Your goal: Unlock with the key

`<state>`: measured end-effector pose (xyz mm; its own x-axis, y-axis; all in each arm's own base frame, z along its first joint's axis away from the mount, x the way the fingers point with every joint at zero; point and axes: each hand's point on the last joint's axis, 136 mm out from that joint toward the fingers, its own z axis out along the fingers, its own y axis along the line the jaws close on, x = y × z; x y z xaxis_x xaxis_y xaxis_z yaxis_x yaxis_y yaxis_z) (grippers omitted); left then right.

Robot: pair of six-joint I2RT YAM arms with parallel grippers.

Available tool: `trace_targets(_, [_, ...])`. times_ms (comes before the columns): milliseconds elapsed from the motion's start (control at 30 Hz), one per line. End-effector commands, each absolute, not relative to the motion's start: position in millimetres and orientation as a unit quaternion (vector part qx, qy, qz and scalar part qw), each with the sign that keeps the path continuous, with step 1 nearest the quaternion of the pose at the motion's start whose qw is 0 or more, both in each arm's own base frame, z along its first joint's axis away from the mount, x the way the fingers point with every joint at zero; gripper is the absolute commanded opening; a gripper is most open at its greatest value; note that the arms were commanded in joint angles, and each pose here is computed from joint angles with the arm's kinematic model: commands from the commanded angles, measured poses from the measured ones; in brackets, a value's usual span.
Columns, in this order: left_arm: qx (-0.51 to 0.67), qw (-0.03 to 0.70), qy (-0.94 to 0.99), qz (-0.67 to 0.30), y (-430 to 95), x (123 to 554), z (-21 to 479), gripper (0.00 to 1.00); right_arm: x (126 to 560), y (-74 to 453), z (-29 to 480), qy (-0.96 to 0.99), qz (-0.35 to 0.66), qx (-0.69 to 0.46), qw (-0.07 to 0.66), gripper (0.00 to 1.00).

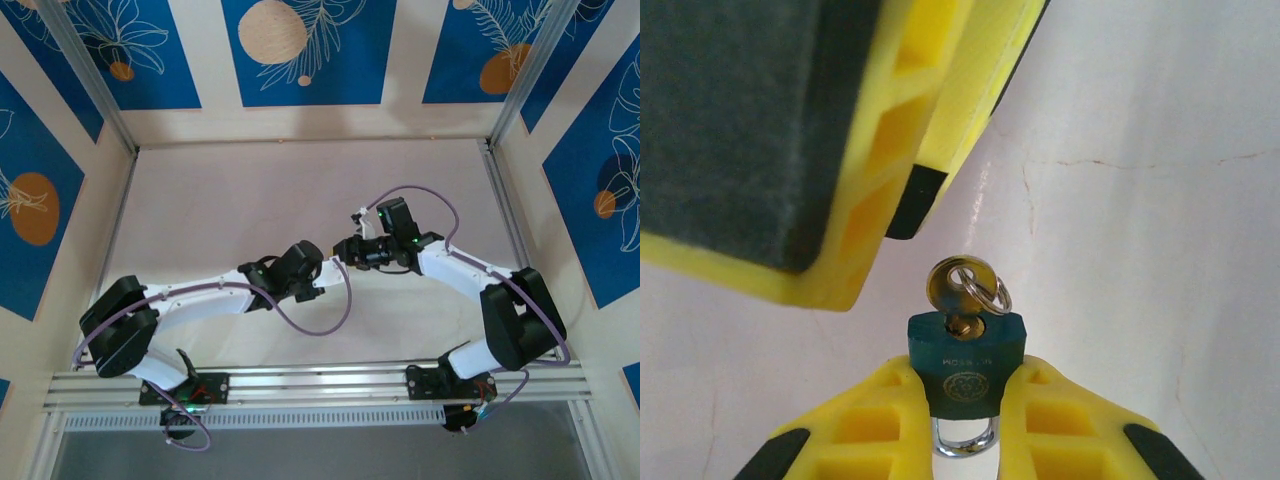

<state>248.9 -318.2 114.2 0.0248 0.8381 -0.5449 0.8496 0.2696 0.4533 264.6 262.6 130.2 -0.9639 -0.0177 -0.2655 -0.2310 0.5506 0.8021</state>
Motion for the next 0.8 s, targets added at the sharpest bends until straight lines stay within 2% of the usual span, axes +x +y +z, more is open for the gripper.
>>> trace_targets(0, [0.592, 0.384, 0.708, -0.035, -324.0, 251.7, 124.3, 0.15, 252.3, 265.1, 134.2, 0.862, 0.487, -0.095, 0.104, 0.36])
trace_targets(767, [0.578, 0.391, 0.713, -0.061, -323.7, 251.6, 137.8, 0.15, 240.8, 277.9, 123.0, 0.862, 0.488, -0.120, 0.066, 0.35])
